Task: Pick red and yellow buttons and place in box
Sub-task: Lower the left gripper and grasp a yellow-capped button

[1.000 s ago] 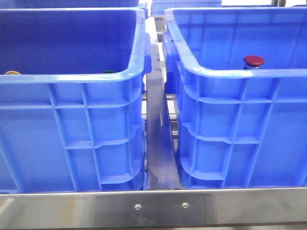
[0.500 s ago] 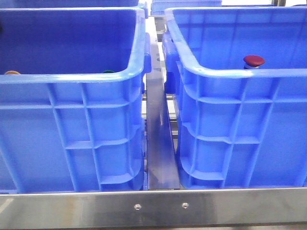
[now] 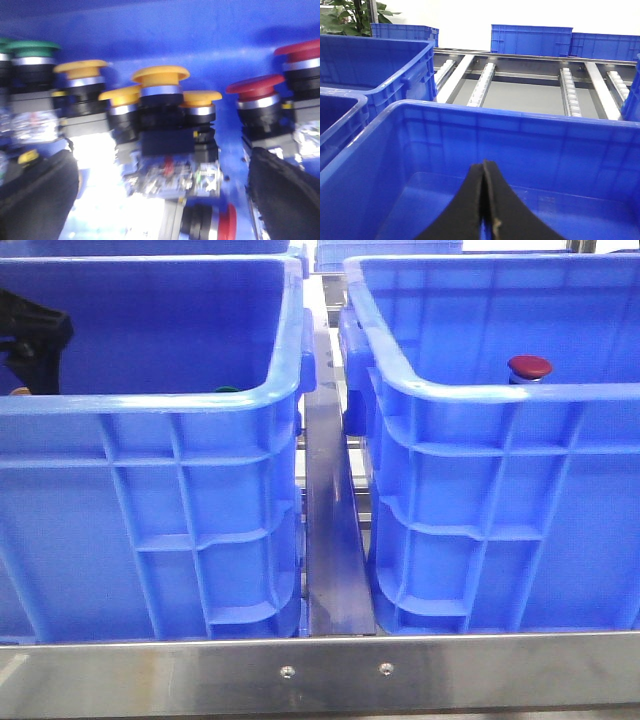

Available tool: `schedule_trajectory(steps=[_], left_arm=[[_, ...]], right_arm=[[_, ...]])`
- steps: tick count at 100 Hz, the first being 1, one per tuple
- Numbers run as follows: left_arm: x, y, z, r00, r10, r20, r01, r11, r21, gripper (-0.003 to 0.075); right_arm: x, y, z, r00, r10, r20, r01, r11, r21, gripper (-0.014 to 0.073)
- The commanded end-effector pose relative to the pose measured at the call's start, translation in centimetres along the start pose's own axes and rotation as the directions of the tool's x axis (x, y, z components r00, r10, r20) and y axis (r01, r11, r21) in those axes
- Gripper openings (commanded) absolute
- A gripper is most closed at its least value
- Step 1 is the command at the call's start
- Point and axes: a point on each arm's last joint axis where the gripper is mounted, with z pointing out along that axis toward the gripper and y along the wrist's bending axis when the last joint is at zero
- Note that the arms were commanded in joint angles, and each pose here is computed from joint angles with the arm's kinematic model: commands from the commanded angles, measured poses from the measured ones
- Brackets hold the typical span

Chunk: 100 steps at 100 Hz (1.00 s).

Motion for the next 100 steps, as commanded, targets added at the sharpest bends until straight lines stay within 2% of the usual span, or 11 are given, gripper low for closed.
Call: schedule_trajectory(steps=[1, 34, 48, 62, 88, 100], left_arm=[[-1.4, 0.3, -1.5, 0.995, -0.003, 0.097, 0.002, 1.000, 0.009, 0.0639], [-1.1, -0.1, 0.3, 0.999, 0.006, 0.053, -0.006, 1.000, 0.005, 0.0632], [-1.0, -0.2, 0.7, 0.999, 0.006, 0.041, -0.006, 1.000, 0.006, 0.0560], [-1.0, -0.2, 0.7, 0.999, 0.002, 0.041, -0.002, 1.000, 0.007, 0.0416], [-1.1, -0.1, 0.2, 0.998, -0.001, 0.055, 0.001, 1.000, 0.009, 0.0000], [-1.4, 0.2, -1.4, 0.995, -0.012, 0.097, 0.011, 1.000, 0.016, -0.0019]], right_arm=[[-1.1, 0.0, -0.1, 0.994, 0.099, 0.046, -0.099, 0.995, -0.008, -0.0067], [-1.0, -0.1, -0.1, 0.994, 0.099, 0.041, -0.099, 0.995, 0.011, -0.0067], [-1.0, -0.2, -0.1, 0.994, 0.099, 0.040, -0.100, 0.995, 0.016, -0.0067], [-1.0, -0.2, -0.1, 0.994, 0.099, 0.040, -0.100, 0.995, 0.017, -0.0067], [-1.0, -0.2, -0.1, 0.994, 0.099, 0.039, -0.100, 0.995, 0.018, -0.0067], [-1.0, -0.2, -0.1, 0.994, 0.099, 0.039, -0.100, 0.995, 0.018, -0.0067]])
